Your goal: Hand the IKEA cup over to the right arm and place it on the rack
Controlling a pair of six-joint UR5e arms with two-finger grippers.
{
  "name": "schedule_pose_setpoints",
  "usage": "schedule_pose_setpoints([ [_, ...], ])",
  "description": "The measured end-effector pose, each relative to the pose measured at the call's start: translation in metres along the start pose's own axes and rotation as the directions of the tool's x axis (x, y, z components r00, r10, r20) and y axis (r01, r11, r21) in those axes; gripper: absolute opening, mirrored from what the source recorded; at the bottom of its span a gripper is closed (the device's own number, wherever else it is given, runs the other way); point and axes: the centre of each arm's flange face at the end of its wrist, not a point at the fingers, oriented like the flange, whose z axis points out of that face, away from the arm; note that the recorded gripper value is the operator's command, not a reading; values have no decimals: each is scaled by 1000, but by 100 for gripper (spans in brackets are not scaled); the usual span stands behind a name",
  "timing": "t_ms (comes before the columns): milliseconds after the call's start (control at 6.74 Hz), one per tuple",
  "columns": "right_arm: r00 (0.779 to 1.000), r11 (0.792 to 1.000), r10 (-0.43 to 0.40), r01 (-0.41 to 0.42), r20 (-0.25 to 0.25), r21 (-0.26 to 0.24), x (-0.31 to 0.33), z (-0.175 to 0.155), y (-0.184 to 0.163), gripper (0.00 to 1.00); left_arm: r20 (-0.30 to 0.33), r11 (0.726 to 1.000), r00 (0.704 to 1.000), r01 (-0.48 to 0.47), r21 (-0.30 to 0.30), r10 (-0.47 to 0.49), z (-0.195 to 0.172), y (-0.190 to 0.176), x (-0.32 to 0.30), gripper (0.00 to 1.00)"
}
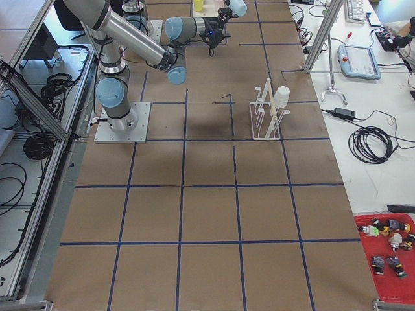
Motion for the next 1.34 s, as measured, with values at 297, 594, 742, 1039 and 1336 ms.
schedule_pose_setpoints([
  [297,1000,999,2,-4,-25,-53,-3,5,24,98,-2,1000,1000,2,0,-2,1,0,1,1],
  [594,998,994,31,-35,-45,-101,-18,16,46,96,-11,1000,1000,1,-4,-1,4,1,5,1],
  [742,998,992,38,-44,-55,-118,-23,20,54,96,-13,1000,1000,1,-6,-1,5,2,6,1],
  [1039,997,990,39,-47,-61,-133,-26,26,59,96,-14,1000,1000,5,-7,-6,6,2,7,1],
  [1336,997,989,38,-47,-66,-139,-28,45,57,96,-14,1000,1000,13,-7,-13,6,2,8,1],
])
